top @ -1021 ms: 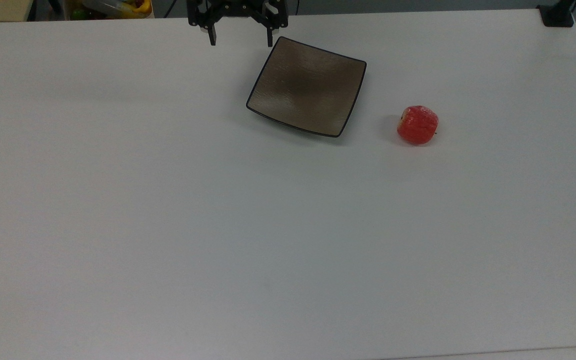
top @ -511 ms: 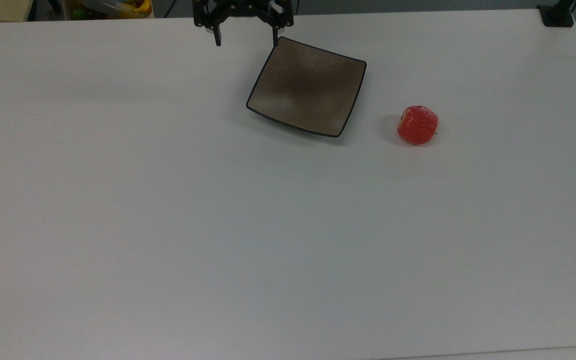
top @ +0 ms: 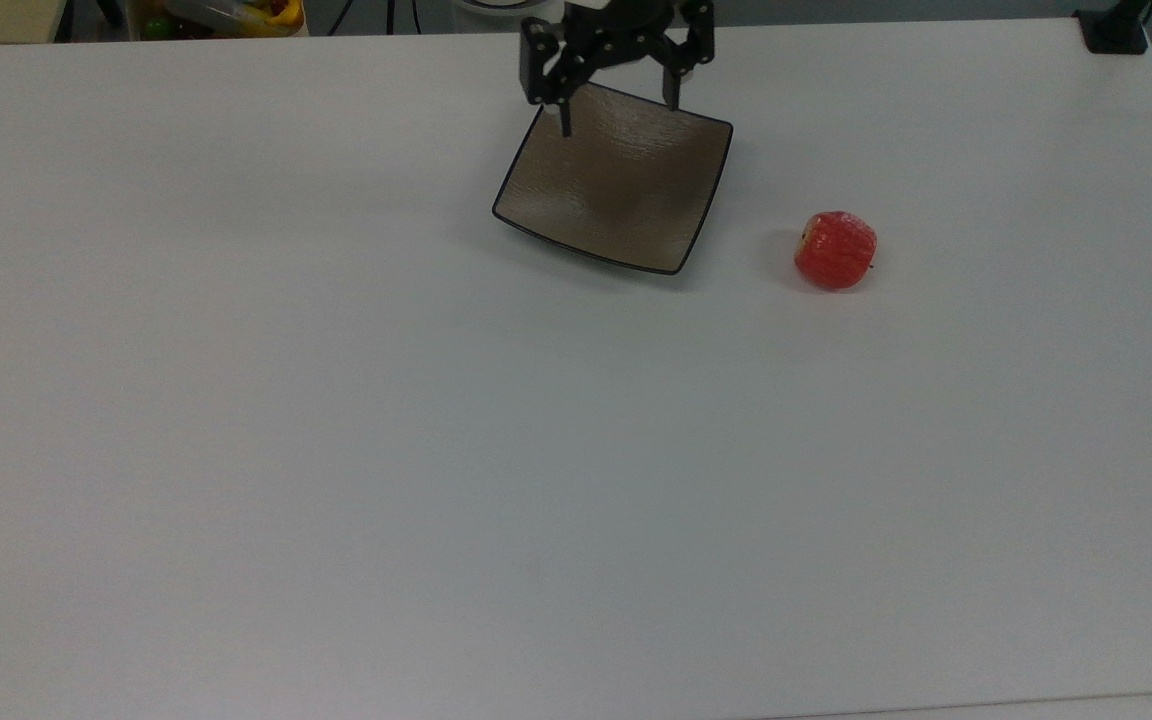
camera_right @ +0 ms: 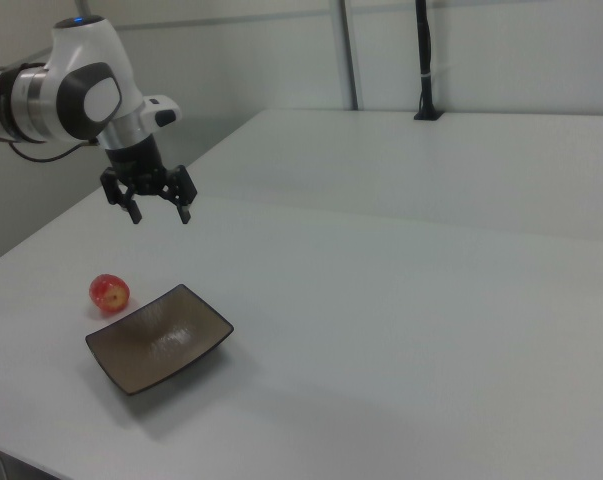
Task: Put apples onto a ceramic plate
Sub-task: 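Move the open gripper past the plate toward the red apple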
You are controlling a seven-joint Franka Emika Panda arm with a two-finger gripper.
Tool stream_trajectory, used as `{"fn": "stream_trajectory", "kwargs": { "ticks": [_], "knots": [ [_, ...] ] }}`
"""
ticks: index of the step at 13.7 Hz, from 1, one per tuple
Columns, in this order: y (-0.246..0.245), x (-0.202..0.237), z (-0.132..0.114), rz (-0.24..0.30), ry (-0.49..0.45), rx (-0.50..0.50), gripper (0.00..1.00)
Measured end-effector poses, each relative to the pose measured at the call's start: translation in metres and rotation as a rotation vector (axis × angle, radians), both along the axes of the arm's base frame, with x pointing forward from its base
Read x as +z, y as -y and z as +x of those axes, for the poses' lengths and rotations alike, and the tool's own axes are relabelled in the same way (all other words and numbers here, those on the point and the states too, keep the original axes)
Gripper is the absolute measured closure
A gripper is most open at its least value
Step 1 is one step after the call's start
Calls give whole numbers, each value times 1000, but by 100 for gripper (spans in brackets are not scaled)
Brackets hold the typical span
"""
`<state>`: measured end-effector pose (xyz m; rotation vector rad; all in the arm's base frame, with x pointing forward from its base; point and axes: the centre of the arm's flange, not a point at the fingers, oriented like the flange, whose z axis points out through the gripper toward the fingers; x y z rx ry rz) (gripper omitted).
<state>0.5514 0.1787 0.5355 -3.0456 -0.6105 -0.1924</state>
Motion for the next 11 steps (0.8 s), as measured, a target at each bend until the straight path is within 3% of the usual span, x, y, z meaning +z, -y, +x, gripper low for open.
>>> {"fn": "stream_trajectory", "kwargs": {
  "ticks": [6, 11],
  "knots": [
    [-56, -7, -3, -23, 25, 428, 0],
    [-115, -39, -11, -149, 13, 647, 0]
  ]
}}
